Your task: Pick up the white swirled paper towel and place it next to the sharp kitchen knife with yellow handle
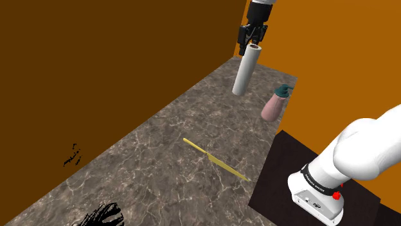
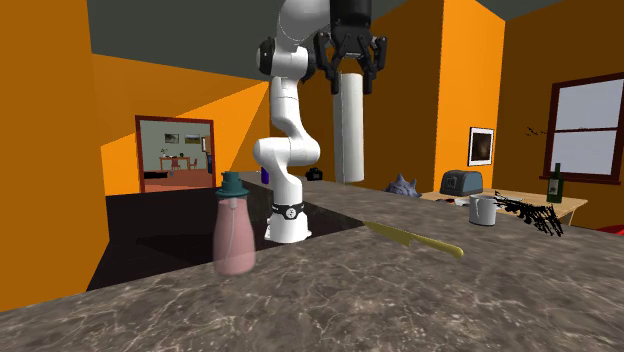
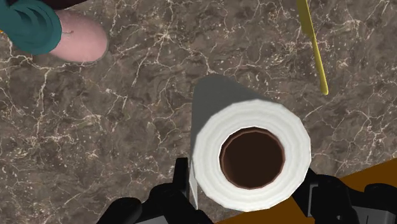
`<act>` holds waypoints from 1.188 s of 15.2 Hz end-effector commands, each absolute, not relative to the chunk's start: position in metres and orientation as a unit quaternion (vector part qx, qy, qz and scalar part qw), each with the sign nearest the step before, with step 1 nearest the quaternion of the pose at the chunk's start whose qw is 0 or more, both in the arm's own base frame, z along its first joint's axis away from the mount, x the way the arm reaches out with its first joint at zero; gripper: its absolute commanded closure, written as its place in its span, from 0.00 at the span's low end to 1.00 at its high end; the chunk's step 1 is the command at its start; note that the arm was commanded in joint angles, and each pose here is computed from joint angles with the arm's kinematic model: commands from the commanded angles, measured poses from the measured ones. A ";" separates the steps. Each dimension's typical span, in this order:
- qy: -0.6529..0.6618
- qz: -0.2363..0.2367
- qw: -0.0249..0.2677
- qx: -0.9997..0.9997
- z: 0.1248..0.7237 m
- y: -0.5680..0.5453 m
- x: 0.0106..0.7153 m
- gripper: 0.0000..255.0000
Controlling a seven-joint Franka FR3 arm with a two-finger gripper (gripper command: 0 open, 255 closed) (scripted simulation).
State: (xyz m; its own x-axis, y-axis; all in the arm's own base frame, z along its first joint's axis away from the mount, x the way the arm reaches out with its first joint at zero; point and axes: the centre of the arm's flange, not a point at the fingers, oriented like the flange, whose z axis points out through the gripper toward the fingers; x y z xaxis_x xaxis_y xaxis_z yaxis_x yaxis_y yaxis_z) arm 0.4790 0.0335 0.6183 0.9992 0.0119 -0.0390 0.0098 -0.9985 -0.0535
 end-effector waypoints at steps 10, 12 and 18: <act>-0.005 0.020 0.026 -0.999 0.672 0.118 0.375 1.00; -0.005 0.020 0.026 -0.999 0.682 0.133 0.356 1.00; -0.005 0.020 0.026 -0.999 0.668 0.145 0.342 1.00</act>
State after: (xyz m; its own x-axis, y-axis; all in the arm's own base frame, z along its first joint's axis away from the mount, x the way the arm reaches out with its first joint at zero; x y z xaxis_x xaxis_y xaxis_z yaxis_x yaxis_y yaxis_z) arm 0.3430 0.1453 0.6734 0.9991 0.0113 -0.0398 0.0092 -0.9985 -0.0531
